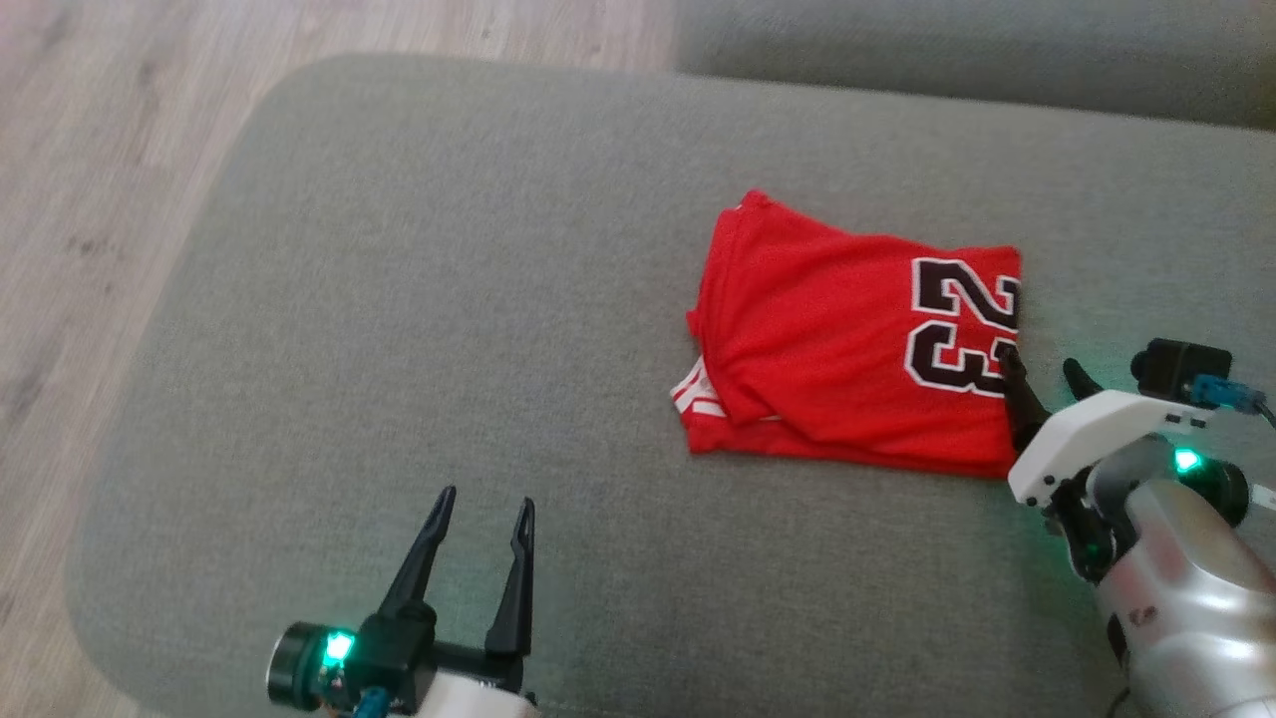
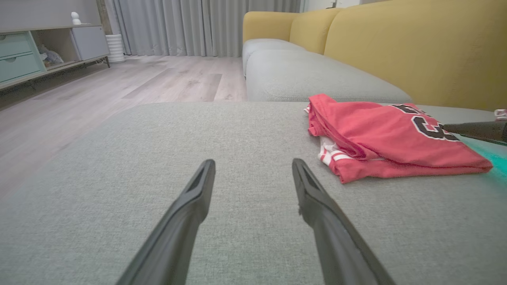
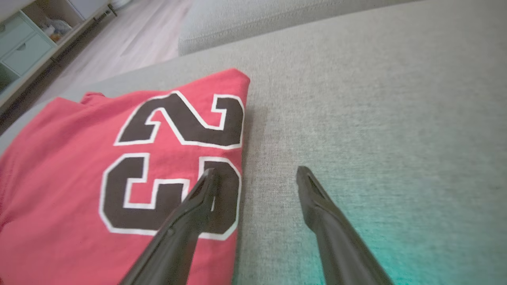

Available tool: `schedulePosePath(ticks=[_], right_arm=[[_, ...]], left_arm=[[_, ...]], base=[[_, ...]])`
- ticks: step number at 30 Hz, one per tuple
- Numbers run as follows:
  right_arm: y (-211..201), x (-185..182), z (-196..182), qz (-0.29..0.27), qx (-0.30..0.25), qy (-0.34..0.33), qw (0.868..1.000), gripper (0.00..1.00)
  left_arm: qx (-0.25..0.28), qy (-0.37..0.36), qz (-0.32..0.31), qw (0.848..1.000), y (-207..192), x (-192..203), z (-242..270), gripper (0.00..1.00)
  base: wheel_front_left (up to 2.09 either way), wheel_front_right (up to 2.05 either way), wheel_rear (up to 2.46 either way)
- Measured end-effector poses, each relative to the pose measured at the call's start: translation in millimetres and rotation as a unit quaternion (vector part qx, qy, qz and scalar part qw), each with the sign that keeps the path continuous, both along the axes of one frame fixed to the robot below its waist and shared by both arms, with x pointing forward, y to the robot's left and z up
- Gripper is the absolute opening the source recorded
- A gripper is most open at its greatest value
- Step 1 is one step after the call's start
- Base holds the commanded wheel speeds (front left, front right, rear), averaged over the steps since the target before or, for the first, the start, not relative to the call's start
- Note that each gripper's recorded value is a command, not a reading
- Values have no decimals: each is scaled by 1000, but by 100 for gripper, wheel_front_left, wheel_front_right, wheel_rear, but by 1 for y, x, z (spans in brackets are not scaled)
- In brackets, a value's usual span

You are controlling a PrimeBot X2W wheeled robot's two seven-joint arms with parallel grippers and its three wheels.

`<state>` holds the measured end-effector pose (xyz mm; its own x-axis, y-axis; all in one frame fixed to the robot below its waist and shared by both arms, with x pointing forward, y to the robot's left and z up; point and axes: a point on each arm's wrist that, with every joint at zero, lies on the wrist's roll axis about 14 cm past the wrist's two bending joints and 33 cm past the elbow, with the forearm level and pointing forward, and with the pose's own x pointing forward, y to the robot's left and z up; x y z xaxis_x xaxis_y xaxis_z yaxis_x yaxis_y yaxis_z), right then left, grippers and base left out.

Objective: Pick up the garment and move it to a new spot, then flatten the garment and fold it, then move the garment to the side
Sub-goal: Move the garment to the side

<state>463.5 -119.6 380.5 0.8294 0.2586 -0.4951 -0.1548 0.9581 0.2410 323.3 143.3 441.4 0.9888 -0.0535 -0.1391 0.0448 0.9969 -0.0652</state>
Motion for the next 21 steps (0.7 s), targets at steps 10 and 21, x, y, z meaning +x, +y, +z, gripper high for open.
schedulePosePath(ticks=[10,21], right_arm=[[10,-2,-8,20,-7,9,1000,0],[-135,7,33,-51,-123,-31,991,0]], left_arm=[[5,1,2,1000,1,10,-1,100],[-7,-5,-69,998,-42,34,-1,100]], base=[[0,0,0],[0,0,0]])
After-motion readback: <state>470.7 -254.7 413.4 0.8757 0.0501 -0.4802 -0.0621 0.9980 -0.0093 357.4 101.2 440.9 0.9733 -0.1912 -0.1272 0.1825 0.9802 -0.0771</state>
